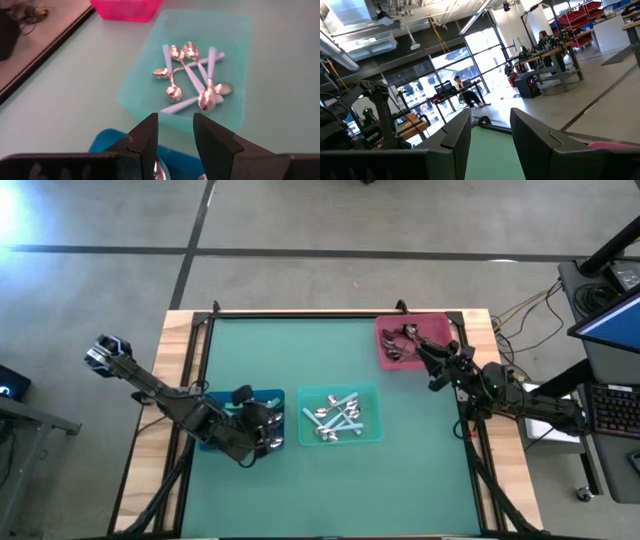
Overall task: Sort silverware by color (type)
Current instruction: Return to Home Position
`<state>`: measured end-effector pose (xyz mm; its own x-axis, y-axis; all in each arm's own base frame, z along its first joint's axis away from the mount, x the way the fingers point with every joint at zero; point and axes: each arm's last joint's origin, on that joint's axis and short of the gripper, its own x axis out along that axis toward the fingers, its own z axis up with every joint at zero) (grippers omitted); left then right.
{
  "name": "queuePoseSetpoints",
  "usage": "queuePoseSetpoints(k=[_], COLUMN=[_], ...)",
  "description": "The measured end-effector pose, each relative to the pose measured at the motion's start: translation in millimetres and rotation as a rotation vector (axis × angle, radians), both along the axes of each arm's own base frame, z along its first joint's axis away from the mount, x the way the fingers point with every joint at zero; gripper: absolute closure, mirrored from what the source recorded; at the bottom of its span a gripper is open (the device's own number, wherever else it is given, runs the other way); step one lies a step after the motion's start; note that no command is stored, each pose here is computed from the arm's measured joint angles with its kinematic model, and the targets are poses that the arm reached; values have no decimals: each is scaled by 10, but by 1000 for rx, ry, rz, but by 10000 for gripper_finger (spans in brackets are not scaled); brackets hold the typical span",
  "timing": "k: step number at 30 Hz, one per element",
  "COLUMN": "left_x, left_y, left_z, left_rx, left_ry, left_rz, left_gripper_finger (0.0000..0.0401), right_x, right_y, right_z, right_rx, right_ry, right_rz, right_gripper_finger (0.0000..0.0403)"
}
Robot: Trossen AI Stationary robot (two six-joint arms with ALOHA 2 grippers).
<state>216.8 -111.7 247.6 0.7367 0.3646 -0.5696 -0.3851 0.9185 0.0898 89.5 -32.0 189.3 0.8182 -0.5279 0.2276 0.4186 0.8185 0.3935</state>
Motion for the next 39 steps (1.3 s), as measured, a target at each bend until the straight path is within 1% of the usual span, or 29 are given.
queuePoseSetpoints(k=[3,6,8,11,17,20,26,29,32,34,37,39], left_x=[-80,-196,-276,-437,-716,-792,-921,-976,-991,-991,-998,-1006], left_y=[38,126,188,307,536,601,723,788,830,858,929,995], left_z=[-24,-164,-224,-380,-661,-756,-898,-945,-932,-915,-885,-870], left_rx=[-3,33,26,28,-14,-35,-30,-16,-6,18,80,121], left_ry=[-58,-119,-198,-268,-394,-442,-494,-517,-524,-526,-531,-530], left_rz=[-42,-99,-130,-162,-117,-99,-69,-63,-87,-101,-71,-30], left_gripper_finger=[292,292,292,292,292,292,292,292,292,292,292,292], right_x=[0,1,1,1,0,0,0,0,0,0,0,0], right_y=[0,0,0,0,0,0,0,0,0,0,0,0], right_z=[0,-1,-1,-1,-1,-1,-1,-1,-1,-1,-1,-1], right_rx=[0,0,1,1,0,0,0,1,0,0,1,0], right_ry=[0,2,1,1,1,1,1,1,1,1,1,1], right_rz=[0,0,0,0,0,0,0,0,0,0,0,0], right_gripper_finger=[275,275,275,275,275,275,275,275,275,275,275,275])
